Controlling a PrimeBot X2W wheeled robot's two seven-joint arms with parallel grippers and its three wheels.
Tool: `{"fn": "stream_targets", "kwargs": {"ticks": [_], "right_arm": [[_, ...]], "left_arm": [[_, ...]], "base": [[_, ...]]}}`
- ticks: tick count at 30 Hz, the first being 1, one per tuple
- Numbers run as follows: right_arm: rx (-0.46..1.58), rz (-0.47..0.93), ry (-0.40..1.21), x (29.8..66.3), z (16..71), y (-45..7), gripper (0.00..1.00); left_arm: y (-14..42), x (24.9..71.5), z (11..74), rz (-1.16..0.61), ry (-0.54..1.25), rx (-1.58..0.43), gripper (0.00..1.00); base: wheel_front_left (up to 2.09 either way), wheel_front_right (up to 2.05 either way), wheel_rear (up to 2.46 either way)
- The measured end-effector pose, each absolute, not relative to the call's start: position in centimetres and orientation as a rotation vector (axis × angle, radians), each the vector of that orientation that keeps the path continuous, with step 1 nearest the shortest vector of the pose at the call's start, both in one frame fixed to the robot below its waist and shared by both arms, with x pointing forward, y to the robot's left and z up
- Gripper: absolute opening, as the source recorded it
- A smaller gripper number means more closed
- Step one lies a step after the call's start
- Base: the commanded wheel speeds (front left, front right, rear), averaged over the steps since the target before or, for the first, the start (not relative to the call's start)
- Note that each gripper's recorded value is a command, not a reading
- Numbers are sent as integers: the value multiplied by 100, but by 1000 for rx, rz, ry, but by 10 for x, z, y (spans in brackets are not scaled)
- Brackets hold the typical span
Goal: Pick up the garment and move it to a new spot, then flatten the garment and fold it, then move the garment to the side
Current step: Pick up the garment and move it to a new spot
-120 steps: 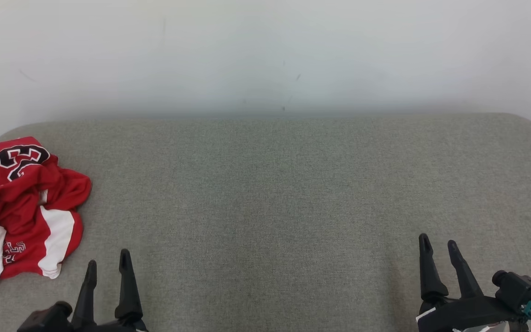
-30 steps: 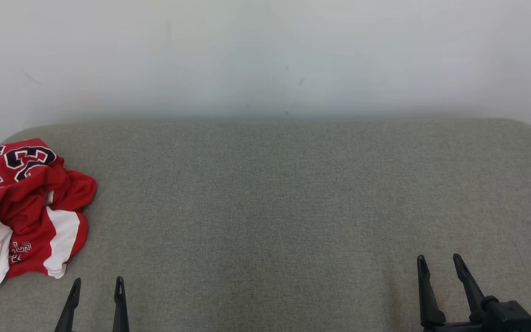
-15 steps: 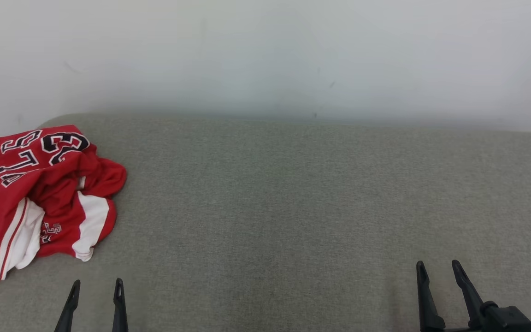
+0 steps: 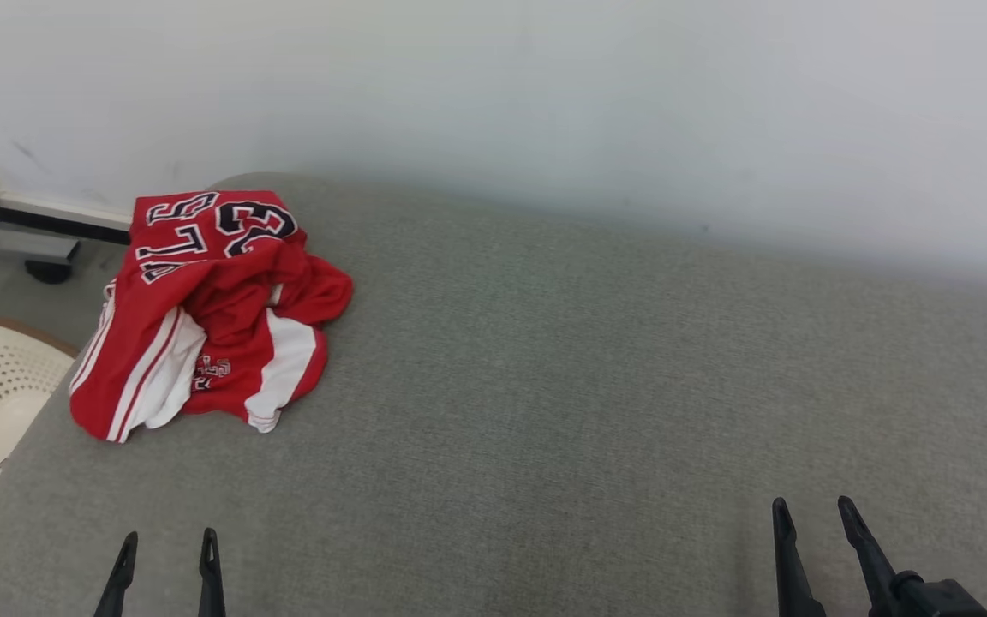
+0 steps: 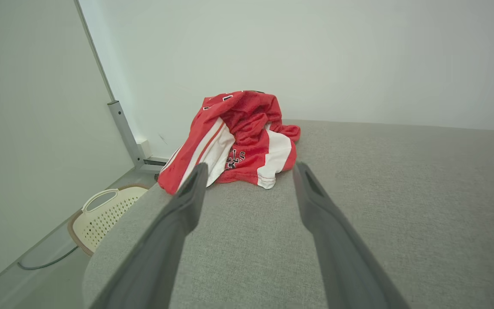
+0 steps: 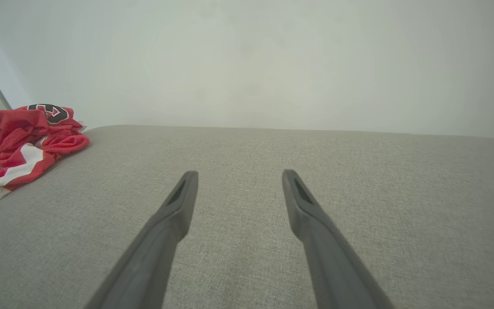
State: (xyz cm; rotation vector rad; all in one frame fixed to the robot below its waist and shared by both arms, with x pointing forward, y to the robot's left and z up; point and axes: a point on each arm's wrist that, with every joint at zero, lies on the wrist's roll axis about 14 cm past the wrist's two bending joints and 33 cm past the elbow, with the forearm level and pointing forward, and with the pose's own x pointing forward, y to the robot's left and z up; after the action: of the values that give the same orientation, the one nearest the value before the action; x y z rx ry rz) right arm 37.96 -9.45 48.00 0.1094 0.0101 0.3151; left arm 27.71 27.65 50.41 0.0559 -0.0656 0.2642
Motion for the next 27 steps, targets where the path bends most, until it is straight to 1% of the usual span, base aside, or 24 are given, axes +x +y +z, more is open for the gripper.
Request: {"fn": "stream_targets", "kwargs": {"ticks": [14, 22, 27], "right_arm": [[108, 491, 13, 384, 484, -34, 100], [107, 565, 14, 382, 485, -9, 100], [108, 583, 21, 381, 483, -3, 100]], "left_arm": [[318, 219, 502, 465, -63, 55, 100], [332, 195, 503, 541, -71, 44, 100], [336, 187, 499, 569, -58, 39, 100]], "base": [[0, 0, 0], [0, 0, 0], [0, 0, 0]]}}
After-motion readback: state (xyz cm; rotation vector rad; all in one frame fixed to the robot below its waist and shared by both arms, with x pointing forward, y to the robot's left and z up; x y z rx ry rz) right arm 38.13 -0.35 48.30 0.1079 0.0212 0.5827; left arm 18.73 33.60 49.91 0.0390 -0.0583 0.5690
